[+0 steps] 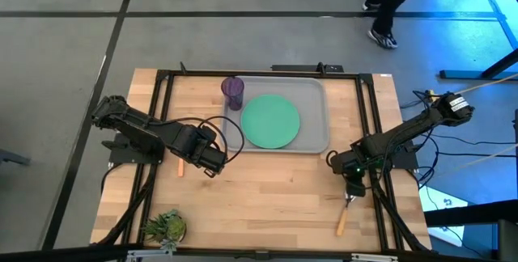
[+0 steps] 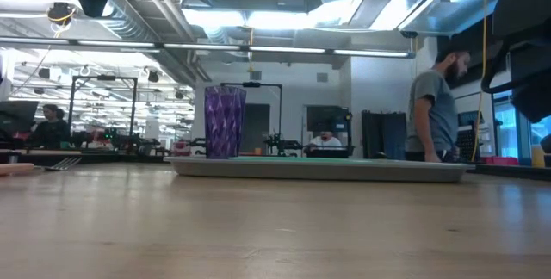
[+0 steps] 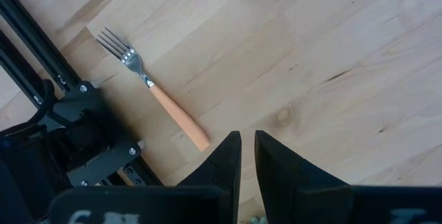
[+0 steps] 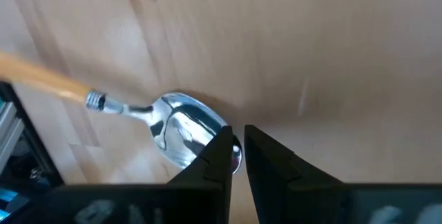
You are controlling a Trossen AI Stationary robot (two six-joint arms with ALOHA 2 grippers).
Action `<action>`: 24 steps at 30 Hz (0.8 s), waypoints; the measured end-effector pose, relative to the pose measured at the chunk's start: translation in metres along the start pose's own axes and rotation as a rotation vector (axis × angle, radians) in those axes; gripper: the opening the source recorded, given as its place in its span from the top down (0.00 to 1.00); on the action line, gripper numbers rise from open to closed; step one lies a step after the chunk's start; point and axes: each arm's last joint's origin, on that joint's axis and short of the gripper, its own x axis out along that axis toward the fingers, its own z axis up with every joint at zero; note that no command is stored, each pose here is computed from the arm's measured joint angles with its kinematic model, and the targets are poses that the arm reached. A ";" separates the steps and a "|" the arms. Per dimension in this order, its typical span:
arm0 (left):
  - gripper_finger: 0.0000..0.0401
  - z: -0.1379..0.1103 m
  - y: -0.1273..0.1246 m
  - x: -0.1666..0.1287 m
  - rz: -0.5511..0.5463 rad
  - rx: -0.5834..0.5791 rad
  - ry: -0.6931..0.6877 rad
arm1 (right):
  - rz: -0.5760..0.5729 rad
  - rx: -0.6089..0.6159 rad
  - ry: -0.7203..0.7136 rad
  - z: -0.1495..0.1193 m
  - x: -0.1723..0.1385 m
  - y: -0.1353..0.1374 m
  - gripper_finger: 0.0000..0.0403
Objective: Pick and place plate/cup/fork/spoon on tray
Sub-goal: Put the yellow spoon on the gray tray to the right of the green plate
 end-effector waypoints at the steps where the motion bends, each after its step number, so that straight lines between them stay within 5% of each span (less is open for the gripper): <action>1: 0.91 0.000 0.000 0.000 0.000 0.000 0.000 | 0.009 0.000 0.007 0.000 0.000 0.000 0.89; 20: 0.91 0.000 0.000 0.000 0.000 0.000 0.000 | 0.020 -0.031 -0.055 0.010 -0.014 0.014 0.89; 24: 0.91 0.000 0.000 0.000 -0.001 0.000 0.000 | 0.040 0.040 -0.065 0.014 -0.020 0.021 0.89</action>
